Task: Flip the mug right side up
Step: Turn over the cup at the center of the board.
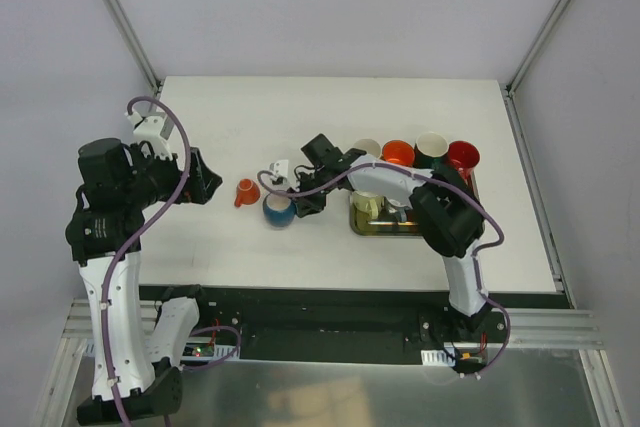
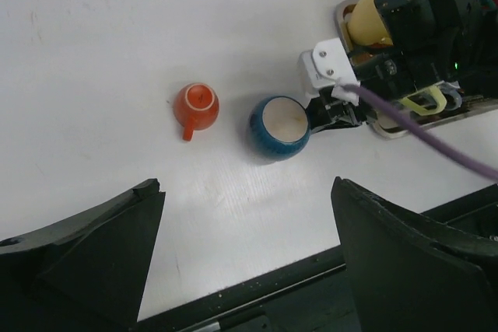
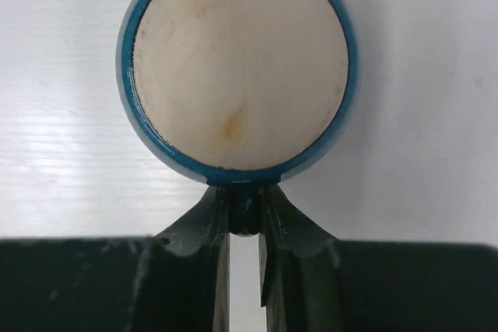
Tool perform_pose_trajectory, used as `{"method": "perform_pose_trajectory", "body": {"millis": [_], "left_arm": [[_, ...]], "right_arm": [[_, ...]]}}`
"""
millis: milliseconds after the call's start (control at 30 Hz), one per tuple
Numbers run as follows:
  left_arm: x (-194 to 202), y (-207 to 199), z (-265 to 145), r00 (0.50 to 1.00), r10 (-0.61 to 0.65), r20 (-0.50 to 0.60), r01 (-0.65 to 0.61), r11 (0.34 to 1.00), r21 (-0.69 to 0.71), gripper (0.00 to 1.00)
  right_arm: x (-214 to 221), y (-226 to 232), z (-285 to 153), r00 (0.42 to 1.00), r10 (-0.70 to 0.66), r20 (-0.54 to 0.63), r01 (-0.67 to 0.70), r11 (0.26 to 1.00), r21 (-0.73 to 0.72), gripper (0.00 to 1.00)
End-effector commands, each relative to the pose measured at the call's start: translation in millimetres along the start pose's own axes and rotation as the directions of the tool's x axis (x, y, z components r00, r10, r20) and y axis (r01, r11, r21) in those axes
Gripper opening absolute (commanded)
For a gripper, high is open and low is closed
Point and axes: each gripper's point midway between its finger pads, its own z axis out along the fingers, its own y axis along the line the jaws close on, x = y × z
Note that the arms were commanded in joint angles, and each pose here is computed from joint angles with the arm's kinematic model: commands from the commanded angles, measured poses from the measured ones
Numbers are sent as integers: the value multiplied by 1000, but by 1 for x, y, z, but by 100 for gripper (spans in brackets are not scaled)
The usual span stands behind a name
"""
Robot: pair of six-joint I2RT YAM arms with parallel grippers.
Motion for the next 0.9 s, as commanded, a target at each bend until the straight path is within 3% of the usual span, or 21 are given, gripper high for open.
{"method": "perform_pose_trajectory", "body": {"millis": [0, 167, 267, 333, 400, 533, 600, 767, 867], "left_arm": [[-31, -27, -12, 944, 284, 171, -306, 944, 124, 92], [-48, -36, -14, 733, 607, 306, -662, 740, 118, 91], [-65, -28, -2, 618, 706, 346, -765, 641, 59, 90], [-68, -31, 9, 500, 774, 389, -849, 527, 44, 90], [-73, -39, 19, 380, 816, 435, -910, 415, 17, 90], [-63, -82, 28, 187, 810, 556, -978, 207, 27, 84], [-54, -100, 30, 135, 782, 608, -990, 138, 43, 80], [-25, -130, 37, 109, 736, 668, -993, 46, 111, 72], [-14, -138, 41, 67, 728, 683, -994, -10, 109, 72]], "right_arm": [[-105, 21, -94, 904, 269, 334, -245, 963, -113, 0], [-149, 62, -171, 752, 515, 411, -370, 846, -383, 0], [-155, 85, -200, 673, 666, 322, -413, 699, -584, 0], [-158, 90, -213, 621, 739, 260, -435, 601, -670, 0], [-155, 100, -219, 603, 770, 207, -456, 546, -703, 0], [-148, 108, -229, 597, 779, 189, -458, 525, -717, 0], [-146, 109, -234, 596, 779, 193, -455, 526, -718, 0], [-139, 114, -241, 580, 791, 195, -470, 521, -713, 0], [-133, 113, -243, 563, 804, 191, -487, 510, -709, 0]]}}
